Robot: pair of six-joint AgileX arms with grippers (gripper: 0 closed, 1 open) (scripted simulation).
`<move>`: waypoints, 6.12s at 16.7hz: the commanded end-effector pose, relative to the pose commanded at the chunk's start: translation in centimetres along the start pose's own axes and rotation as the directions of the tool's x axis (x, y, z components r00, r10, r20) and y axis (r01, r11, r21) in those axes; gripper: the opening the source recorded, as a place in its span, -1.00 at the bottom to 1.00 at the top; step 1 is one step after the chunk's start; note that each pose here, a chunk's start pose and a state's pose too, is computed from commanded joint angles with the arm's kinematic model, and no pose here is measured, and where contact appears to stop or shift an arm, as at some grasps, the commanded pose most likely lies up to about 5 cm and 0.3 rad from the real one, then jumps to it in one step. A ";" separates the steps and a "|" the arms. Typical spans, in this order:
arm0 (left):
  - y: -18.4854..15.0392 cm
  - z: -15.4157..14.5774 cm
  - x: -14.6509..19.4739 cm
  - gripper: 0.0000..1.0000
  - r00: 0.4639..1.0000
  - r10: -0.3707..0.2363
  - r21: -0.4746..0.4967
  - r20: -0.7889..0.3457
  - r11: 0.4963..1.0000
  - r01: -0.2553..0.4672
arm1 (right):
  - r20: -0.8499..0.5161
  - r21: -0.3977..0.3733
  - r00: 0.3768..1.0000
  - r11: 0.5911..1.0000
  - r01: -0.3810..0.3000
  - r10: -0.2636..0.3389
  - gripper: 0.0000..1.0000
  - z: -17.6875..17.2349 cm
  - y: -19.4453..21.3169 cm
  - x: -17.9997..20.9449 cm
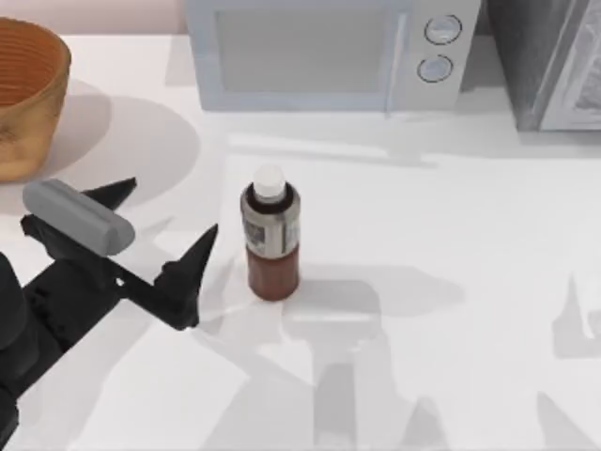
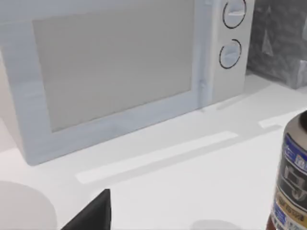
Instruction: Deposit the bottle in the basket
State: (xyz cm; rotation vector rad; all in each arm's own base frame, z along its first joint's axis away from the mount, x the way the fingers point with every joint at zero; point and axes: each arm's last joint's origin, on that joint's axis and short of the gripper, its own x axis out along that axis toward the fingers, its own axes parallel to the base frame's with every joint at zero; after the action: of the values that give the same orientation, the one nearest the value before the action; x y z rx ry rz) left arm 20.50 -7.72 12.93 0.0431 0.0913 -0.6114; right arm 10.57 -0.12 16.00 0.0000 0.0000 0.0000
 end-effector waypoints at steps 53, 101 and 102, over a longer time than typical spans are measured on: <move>-3.0 -3.9 10.2 -1.00 0.983 -0.184 0.013 0.007 0.983 0.184 | 0.000 0.000 1.000 1.000 0.000 0.000 1.00 0.0 0.0 0.0; 25.8 15.5 4.8 0.81 0.814 0.580 -0.069 -0.026 0.811 -0.580 | 0.000 0.000 1.000 1.000 0.000 0.000 1.00 0.0 0.0 0.0; 25.8 15.5 4.8 0.96 0.814 0.580 -0.069 -0.026 0.811 -0.580 | 0.000 0.000 1.000 1.000 0.000 0.000 1.00 0.0 0.0 0.0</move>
State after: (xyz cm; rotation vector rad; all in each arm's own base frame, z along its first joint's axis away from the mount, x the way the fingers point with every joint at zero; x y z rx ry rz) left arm 40.35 9.60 28.23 -0.0012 0.0986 0.0113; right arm 10.57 -0.12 16.00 0.0000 0.0000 0.0000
